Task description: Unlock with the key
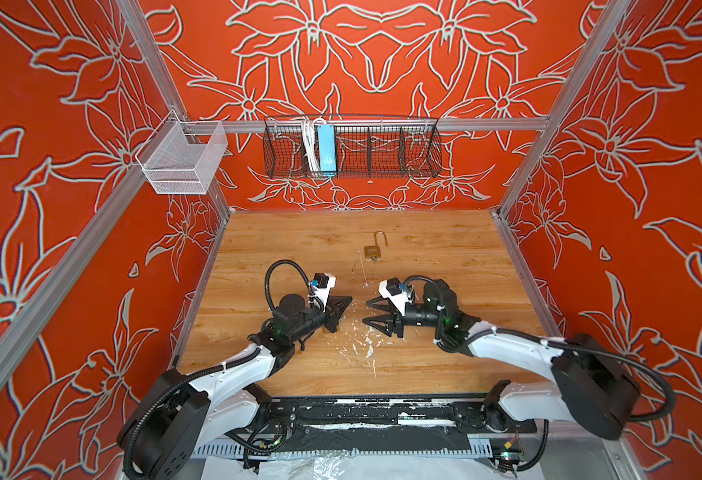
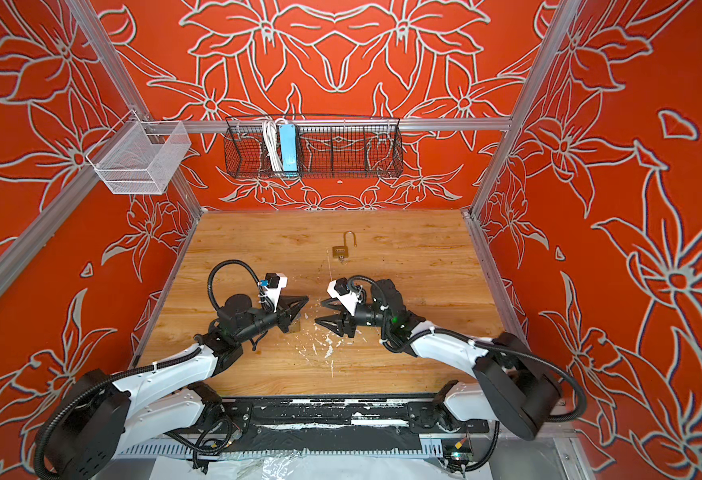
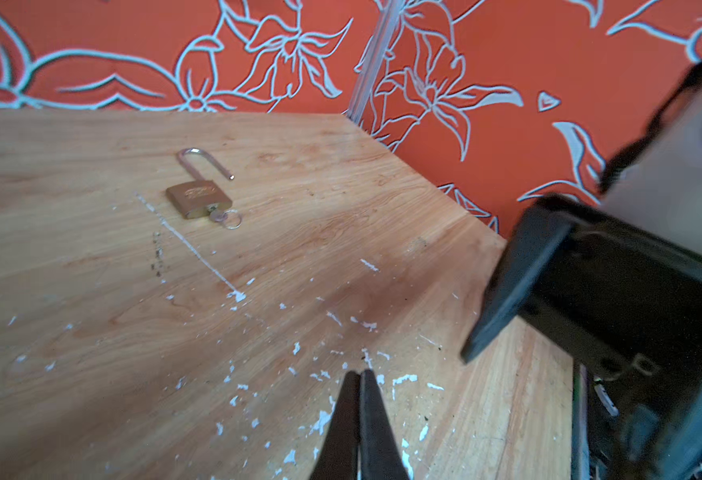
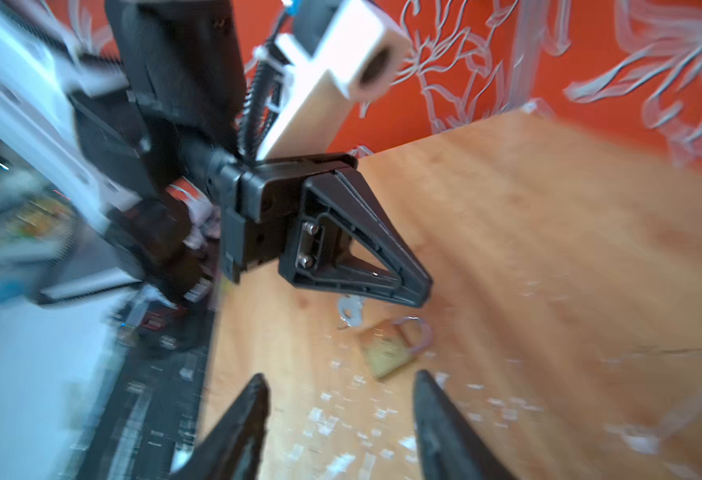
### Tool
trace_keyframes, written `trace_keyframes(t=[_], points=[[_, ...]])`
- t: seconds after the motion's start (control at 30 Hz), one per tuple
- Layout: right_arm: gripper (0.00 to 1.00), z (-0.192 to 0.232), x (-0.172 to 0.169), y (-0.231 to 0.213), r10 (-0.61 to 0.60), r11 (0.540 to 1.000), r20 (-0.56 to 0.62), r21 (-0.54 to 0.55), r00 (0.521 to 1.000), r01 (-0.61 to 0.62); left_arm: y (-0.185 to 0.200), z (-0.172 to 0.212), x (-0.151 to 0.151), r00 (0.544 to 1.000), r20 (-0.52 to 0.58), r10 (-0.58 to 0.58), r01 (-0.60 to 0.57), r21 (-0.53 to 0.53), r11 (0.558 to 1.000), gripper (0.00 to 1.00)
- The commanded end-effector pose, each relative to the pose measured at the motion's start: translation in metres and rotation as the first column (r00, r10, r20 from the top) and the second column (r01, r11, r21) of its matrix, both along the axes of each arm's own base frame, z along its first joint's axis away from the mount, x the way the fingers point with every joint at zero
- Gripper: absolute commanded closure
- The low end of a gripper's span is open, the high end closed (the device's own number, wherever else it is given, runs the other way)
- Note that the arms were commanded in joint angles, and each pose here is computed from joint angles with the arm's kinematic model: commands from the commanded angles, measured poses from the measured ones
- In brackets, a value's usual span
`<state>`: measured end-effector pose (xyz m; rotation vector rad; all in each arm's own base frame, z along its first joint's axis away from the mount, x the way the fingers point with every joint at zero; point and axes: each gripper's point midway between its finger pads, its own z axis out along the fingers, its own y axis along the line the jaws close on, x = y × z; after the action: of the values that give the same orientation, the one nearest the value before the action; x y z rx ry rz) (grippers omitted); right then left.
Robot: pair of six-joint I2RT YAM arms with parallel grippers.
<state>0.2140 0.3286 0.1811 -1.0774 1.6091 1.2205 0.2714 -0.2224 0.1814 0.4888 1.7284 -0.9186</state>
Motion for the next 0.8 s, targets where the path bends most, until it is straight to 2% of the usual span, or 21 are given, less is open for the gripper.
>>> trace_keyframes(t=[0.0,0.13,0.27,0.77], points=[[0.51,0.011,-0.016,0.007,0.137,0.988,-0.1,0.088,0.986,-0.128,-0.008,0.049,-0.008,0.976,0.21,-0.054,0.075,-0.095,0.993,1.0],[0.52,0.008,-0.012,0.008,0.119,0.99,-0.108,0.085,0.987,-0.11,-0.008,0.055,-0.008,0.977,0.208,-0.047,0.08,-0.149,0.986,1.0],[0.59,0.017,-0.013,0.007,0.115,0.986,-0.081,0.133,0.99,-0.104,-0.014,0.06,-0.01,0.978,0.19,-0.089,0.125,-0.185,0.975,1.0],[0.61,0.014,-0.013,0.015,0.101,0.987,-0.076,0.135,0.992,-0.091,-0.025,0.059,-0.013,0.976,0.162,-0.148,0.186,-0.255,0.949,1.0]])
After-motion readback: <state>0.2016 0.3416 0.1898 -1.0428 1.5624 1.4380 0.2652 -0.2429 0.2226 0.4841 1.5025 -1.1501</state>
